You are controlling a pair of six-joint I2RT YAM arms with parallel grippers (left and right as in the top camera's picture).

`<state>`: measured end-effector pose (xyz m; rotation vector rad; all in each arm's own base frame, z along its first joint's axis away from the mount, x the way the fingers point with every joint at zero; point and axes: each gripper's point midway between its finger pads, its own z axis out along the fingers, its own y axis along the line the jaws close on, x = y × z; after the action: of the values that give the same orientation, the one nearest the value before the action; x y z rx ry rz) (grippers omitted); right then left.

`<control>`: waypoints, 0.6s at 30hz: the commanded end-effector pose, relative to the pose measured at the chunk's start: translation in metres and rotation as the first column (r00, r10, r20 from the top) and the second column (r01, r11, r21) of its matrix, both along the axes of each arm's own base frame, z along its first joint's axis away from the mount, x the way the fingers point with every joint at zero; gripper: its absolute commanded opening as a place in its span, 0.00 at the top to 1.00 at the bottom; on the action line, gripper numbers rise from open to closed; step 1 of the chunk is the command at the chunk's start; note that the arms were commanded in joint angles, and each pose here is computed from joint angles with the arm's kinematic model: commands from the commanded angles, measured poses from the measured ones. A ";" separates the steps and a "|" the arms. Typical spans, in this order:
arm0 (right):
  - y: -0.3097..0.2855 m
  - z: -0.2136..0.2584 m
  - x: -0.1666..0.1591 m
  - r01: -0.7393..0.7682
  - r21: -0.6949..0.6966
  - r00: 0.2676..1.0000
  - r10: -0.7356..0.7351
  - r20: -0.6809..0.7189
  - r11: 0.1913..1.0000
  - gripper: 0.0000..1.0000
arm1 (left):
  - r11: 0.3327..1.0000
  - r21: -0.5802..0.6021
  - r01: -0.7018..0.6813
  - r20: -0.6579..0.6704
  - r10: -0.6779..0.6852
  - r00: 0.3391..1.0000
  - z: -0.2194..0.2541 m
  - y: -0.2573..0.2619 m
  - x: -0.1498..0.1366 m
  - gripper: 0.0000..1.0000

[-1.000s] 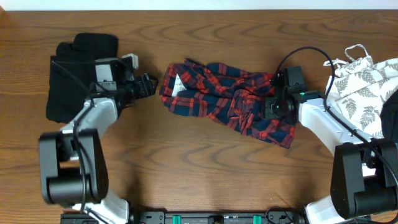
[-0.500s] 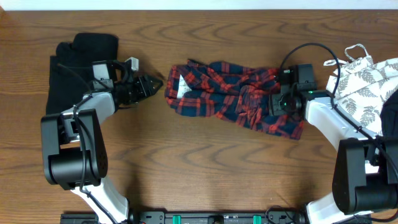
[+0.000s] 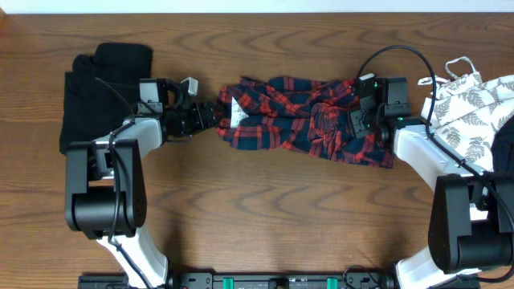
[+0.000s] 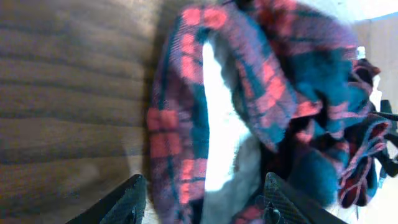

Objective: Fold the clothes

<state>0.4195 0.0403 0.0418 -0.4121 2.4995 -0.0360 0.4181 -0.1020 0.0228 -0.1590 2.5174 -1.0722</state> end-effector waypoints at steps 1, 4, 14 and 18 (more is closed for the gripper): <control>-0.003 -0.008 -0.004 -0.019 -0.053 1.000 0.018 -0.022 0.998 0.40 | 1.000 0.000 -0.012 -0.035 0.012 0.999 -0.014 0.002 0.002 0.39; -0.004 -0.011 -0.009 -0.021 -0.054 0.999 0.018 -0.044 0.998 0.40 | 1.000 -0.001 -0.011 -0.064 0.011 0.998 -0.027 0.002 -0.001 0.39; -0.004 -0.013 -0.013 -0.015 -0.051 0.998 0.012 -0.062 0.999 0.42 | 0.983 -0.168 0.072 -0.063 -0.083 0.995 -0.018 -0.041 -0.005 0.40; -0.004 -0.014 -0.013 -0.015 -0.052 0.998 0.012 -0.066 0.999 0.42 | 0.967 -0.237 0.096 -0.048 -0.111 0.993 -0.005 -0.057 -0.004 0.47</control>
<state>0.4107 0.0363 0.0357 -0.4405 2.5412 -0.0653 0.4242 -0.1456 0.0213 -0.1018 2.4553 -1.3140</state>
